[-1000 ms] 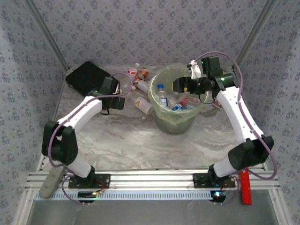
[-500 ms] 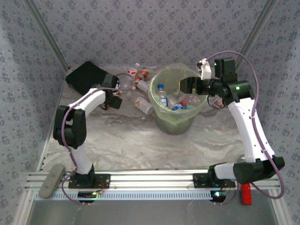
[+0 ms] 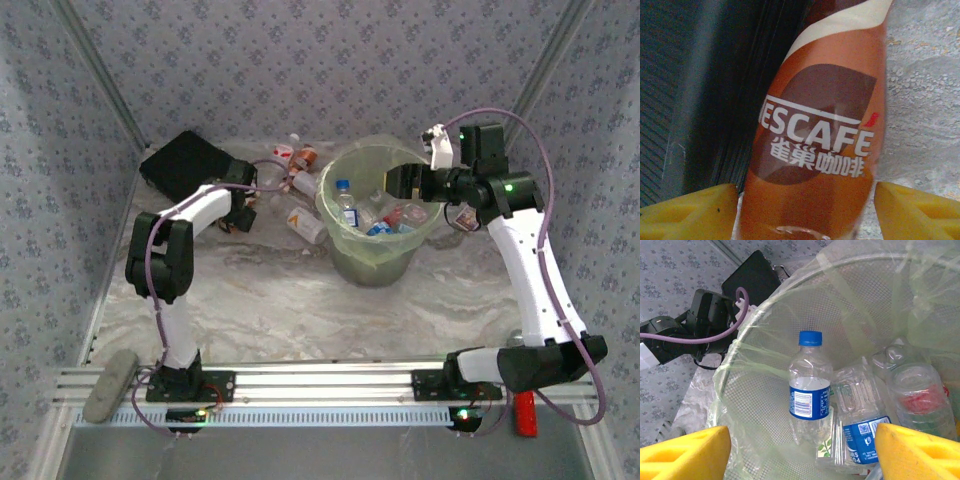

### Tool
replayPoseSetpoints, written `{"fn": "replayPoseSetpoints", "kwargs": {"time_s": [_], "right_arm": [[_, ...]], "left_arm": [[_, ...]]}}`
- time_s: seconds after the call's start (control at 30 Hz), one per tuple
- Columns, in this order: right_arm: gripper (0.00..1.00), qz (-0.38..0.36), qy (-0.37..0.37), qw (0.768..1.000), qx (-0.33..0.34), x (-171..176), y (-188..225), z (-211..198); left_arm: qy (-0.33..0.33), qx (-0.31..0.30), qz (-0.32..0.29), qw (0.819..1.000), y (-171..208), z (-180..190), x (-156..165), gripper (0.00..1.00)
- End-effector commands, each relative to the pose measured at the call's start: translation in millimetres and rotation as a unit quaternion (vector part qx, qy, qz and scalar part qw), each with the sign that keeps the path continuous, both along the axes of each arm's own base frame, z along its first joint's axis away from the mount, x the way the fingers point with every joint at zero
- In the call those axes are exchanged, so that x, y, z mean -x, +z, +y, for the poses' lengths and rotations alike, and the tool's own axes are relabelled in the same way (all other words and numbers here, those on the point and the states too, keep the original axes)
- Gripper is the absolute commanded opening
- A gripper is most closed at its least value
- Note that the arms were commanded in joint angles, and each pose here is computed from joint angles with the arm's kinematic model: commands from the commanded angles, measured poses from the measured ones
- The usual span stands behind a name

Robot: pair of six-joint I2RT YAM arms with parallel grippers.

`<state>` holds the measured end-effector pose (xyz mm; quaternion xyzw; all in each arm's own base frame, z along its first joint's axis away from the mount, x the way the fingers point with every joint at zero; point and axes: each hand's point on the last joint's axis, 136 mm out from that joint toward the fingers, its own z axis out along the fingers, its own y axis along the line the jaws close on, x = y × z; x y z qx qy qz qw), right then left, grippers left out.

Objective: Put the plastic bottles in the bin

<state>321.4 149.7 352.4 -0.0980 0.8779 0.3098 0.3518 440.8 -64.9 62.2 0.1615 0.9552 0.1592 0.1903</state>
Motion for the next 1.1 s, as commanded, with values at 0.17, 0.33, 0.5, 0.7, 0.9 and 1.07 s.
{"fn": "replayPoseSetpoints", "kwargs": {"time_s": [0.17,0.33,0.5,0.7,0.9,1.07], "right_arm": [[0.77,-0.004,0.012,1.000,-0.004,5.2,4.0,0.8],[0.77,-0.006,0.012,1.000,-0.004,6.6,5.1,0.5],[0.77,-0.015,0.010,1.000,-0.003,7.3,8.7,-0.5],[0.76,-0.033,0.006,0.999,-0.006,9.3,18.0,-1.9],[0.76,-0.051,0.011,0.998,-0.024,8.6,30.6,4.9],[0.76,-0.069,0.039,0.996,-0.043,9.0,46.1,23.7]], "left_arm": [[0.024,-0.001,0.027,0.999,-16.0,11.4,16.1,0.64],[0.026,0.003,0.023,0.999,-10.9,10.9,18.7,0.55],[0.030,0.015,0.014,0.999,-0.7,9.4,21.9,0.47],[0.042,0.058,-0.007,0.997,21.2,2.0,32.5,0.45],[0.047,0.122,-0.039,0.991,54.8,-11.6,48.5,0.46],[0.039,0.175,-0.085,0.980,90.1,-28.7,66.2,0.45]]}}
